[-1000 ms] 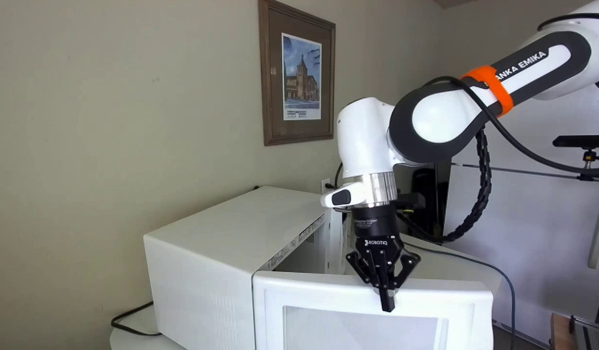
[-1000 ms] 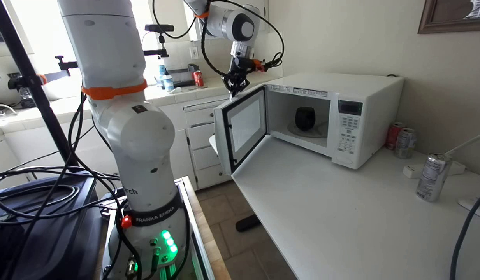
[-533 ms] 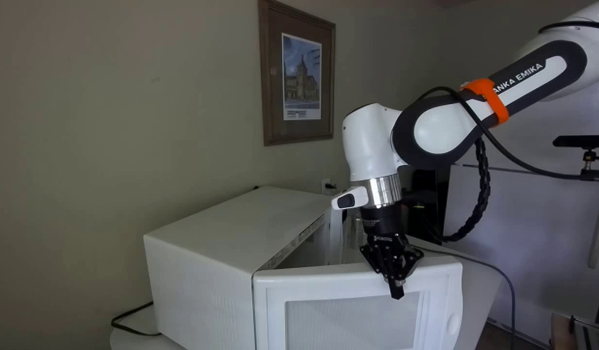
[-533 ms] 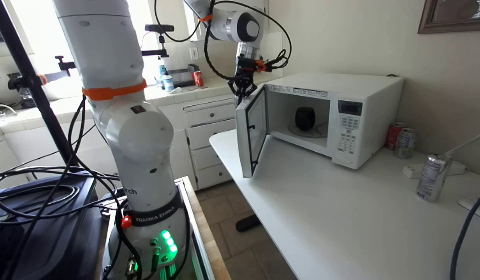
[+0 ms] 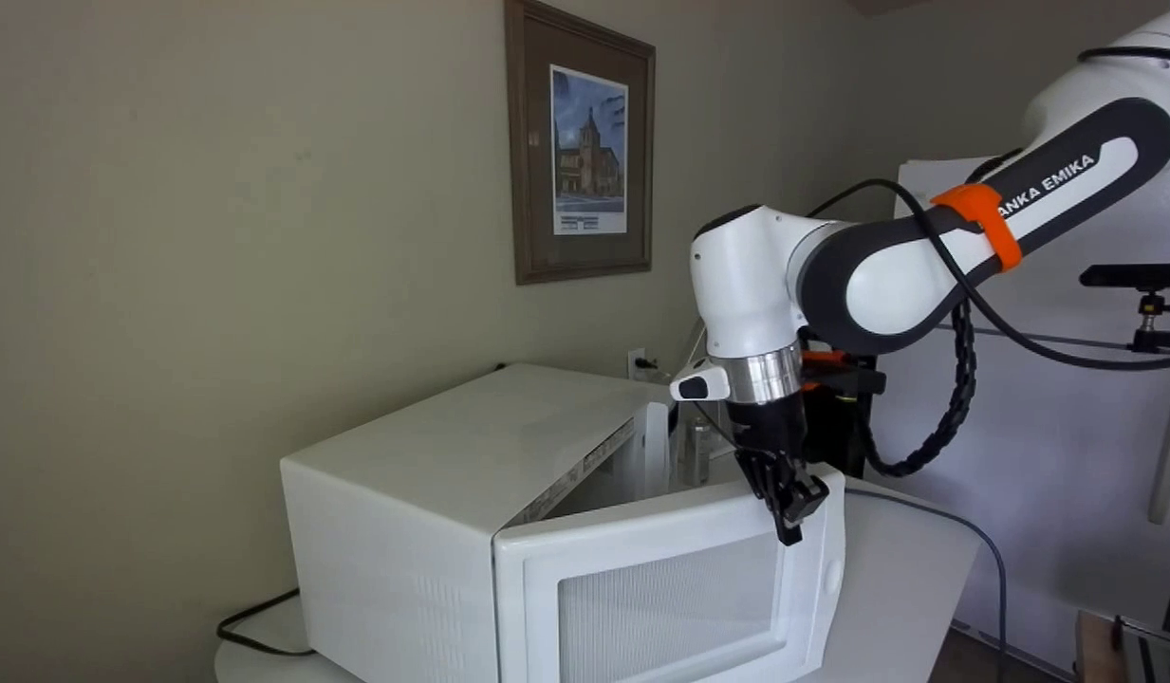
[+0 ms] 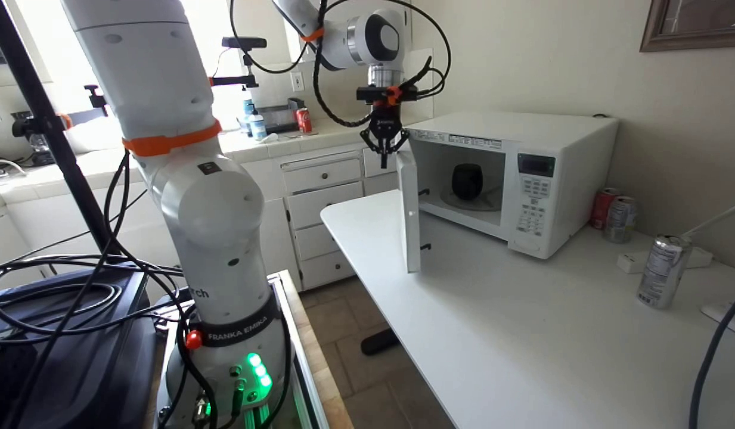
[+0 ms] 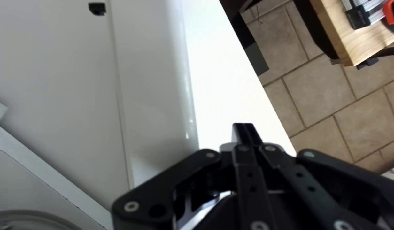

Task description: Close the door to the microwave

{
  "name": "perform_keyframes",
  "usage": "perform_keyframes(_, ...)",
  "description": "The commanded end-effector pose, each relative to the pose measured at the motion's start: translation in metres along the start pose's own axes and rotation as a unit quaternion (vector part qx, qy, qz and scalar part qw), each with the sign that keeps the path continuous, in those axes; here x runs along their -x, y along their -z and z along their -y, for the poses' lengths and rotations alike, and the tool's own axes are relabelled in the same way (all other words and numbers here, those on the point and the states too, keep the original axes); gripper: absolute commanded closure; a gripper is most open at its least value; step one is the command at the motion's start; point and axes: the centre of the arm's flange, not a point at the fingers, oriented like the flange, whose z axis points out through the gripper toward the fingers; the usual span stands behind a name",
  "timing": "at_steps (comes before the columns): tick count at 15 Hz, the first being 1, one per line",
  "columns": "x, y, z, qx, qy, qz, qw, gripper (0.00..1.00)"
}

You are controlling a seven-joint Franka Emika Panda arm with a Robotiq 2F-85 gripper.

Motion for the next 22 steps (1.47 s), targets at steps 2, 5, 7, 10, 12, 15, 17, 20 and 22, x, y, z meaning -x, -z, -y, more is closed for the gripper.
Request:
perform_keyframes(2,0.012,0.004,-0.001,0.093,-0.077,0.030,0.9922,1.00)
perform_keyframes(5,0.008,0.009,-0.010,0.100,-0.071,0.029,0.9920,0.99)
perform_keyframes(7,0.009,0.009,-0.012,0.121,-0.082,0.034,0.9887,0.99)
perform_keyframes(10,0.011,0.007,-0.011,0.126,-0.085,0.036,0.9878,0.99)
perform_keyframes(12,0.011,0.008,-0.011,0.127,-0.085,0.036,0.9876,0.99)
perform_keyframes(15,0.011,0.008,-0.011,0.127,-0.086,0.035,0.9875,1.00)
perform_keyframes(17,0.015,0.000,-0.026,0.133,-0.114,0.032,0.9841,1.00)
perform_keyframes(20,0.021,-0.020,-0.053,0.130,-0.146,0.002,0.9808,1.00)
perform_keyframes(22,0.023,-0.033,-0.078,0.140,-0.169,-0.031,0.9752,1.00)
